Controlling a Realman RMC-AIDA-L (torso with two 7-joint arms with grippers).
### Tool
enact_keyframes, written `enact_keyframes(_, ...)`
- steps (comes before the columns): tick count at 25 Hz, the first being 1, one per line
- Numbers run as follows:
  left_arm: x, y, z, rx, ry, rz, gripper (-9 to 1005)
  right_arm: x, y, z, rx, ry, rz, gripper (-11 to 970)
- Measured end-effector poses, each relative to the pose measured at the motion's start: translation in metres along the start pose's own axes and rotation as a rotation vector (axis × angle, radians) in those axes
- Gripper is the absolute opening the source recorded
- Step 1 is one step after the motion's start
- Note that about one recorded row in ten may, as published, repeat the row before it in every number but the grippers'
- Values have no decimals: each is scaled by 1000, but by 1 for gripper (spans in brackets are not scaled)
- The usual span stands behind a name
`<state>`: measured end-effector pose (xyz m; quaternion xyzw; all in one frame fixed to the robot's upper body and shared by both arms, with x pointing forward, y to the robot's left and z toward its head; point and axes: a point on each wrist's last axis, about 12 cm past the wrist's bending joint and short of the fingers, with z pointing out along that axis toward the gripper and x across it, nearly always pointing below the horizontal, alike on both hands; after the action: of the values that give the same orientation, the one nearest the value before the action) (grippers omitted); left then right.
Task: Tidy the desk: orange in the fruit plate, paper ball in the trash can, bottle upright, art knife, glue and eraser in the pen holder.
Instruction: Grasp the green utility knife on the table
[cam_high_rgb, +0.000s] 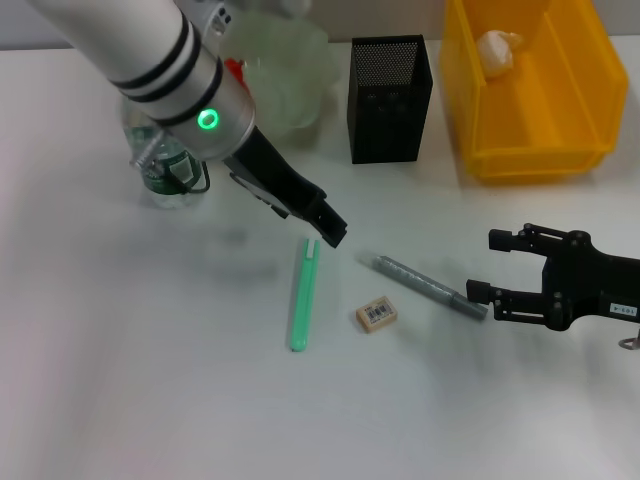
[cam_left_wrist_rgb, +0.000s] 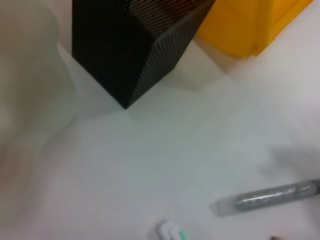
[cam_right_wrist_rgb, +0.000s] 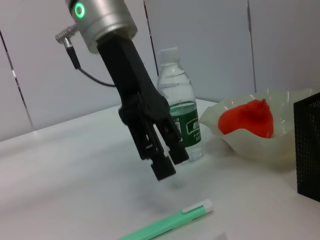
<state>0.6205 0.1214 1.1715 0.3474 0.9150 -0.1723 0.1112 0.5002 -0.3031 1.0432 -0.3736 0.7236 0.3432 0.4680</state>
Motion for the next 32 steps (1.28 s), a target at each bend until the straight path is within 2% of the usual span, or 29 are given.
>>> enact_keyframes(8,2,-5,22,-52,23,50,781,3,-1,0,20,11,7,784)
enact_keyframes(18,6,-7,37,-59,25,57,771,3,-2,0,24,13,8,784)
enact_keyframes(32,11,-8,46,-71,41,75,758,3,-3,0,30,16,5,783)
